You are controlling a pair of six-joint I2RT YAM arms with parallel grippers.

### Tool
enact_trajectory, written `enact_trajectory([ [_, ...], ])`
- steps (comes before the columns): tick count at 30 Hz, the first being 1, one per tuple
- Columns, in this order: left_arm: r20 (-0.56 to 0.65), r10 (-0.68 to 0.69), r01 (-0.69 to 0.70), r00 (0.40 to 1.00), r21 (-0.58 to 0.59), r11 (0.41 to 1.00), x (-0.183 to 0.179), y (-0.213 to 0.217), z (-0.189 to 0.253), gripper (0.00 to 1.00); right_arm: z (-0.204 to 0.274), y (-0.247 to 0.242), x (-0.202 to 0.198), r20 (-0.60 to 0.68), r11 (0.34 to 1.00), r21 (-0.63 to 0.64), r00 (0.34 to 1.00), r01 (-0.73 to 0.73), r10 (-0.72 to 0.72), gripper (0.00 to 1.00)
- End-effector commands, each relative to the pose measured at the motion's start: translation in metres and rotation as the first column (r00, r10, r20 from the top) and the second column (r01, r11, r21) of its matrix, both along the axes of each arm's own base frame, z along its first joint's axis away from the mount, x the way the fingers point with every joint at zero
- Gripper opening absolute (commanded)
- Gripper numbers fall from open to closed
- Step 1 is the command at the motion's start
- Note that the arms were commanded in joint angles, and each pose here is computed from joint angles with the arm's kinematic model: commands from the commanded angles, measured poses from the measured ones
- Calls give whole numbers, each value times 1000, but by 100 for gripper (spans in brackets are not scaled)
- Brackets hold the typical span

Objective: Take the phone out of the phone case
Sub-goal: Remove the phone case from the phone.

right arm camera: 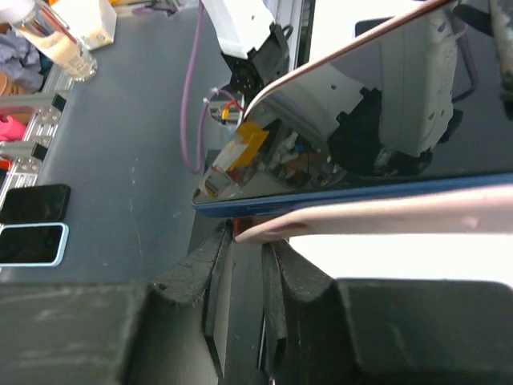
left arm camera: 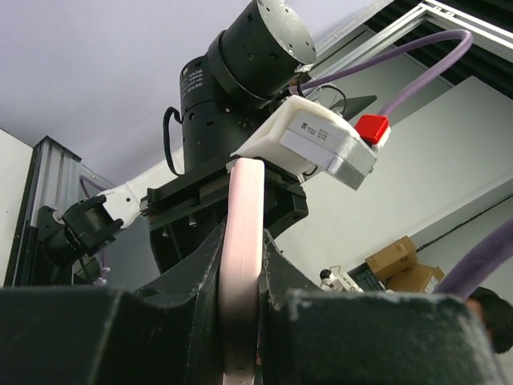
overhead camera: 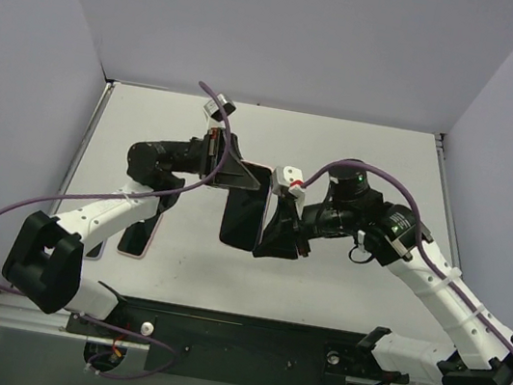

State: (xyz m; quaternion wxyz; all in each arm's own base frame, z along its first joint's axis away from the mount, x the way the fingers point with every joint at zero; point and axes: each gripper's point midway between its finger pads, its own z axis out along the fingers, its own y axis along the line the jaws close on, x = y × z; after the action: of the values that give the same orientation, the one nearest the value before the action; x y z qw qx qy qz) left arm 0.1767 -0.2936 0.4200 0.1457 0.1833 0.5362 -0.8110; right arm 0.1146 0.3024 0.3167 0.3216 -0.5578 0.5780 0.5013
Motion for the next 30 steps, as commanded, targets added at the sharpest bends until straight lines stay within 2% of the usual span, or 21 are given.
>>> enact_trajectory([
  [1,51,-138,144,989,-154,977,-59,16,51,0,-19,1,63,253,980,-108,958,166,-135,0],
  [3,45,-130,136,990,-146,980,-58,14,47,0,-14,6,73,260,974,-80,948,211,-184,0],
  [5,47,-110,116,993,-159,980,-55,15,47,0,-5,12,96,218,934,-24,914,356,-343,0],
  [6,43,-90,96,995,-182,979,-52,17,51,0,-22,7,106,182,891,-60,882,451,-434,0],
  [7,31,-70,75,997,-185,980,-48,17,49,0,-4,7,117,179,850,33,834,525,-522,0],
  [8,25,-29,33,999,-201,979,-41,19,52,0,-29,-5,130,125,760,-8,755,649,-644,0],
  [9,-4,17,-17,1000,-171,985,-29,15,45,0,-18,-11,131,113,734,46,727,677,-678,0],
  [10,-21,80,-82,997,-167,983,-18,16,44,0,-38,-22,135,93,676,8,673,737,-734,0],
  [11,-34,162,-164,986,-120,979,0,11,31,0,-33,-34,136,78,626,26,623,779,-778,10],
  [12,-48,229,-233,972,-111,966,10,14,31,0,-54,-38,130,40,612,-21,612,791,-790,18],
  [13,-47,309,-311,950,-53,949,27,10,16,0,-44,-42,128,18,595,33,595,803,-804,38],
  [14,-48,382,-384,923,-69,921,36,15,21,0,-57,-45,122,-38,576,10,575,818,-817,47],
  [15,-21,436,-437,900,-51,898,45,15,13,0,-49,-45,114,-73,583,55,586,810,-807,80],
  [16,-25,503,-503,864,-79,860,52,21,20,0,-54,-49,107,-112,578,64,581,813,-806,89],
  [18,-36,583,-583,812,-86,808,64,27,17,0,-45,-49,97,-181,573,130,588,809,-789,89],
  [20,-87,627,-633,774,-111,766,73,34,15,0,-25,-38,82,-265,600,242,647,762,-715,89],
  [21,-110,637,-646,763,-121,753,76,36,11,0,-29,-32,72,-308,620,247,667,745,-679,89],
  [22,-165,634,-654,755,-119,747,82,37,5,0,-8,-29,69,-340,605,331,690,724,-639,89],
  [25,-243,595,-642,766,-241,728,79,49,9,0,15,-16,51,-403,625,415,749,661,-525,85],
  [26,-305,581,-650,755,-228,725,87,50,-1,0,26,-13,48,-406,619,451,766,643,-499,84],
  [30,-355,548,-649,758,-317,692,84,57,5,0,36,-2,51,-433,600,477,766,642,-475,79],
])
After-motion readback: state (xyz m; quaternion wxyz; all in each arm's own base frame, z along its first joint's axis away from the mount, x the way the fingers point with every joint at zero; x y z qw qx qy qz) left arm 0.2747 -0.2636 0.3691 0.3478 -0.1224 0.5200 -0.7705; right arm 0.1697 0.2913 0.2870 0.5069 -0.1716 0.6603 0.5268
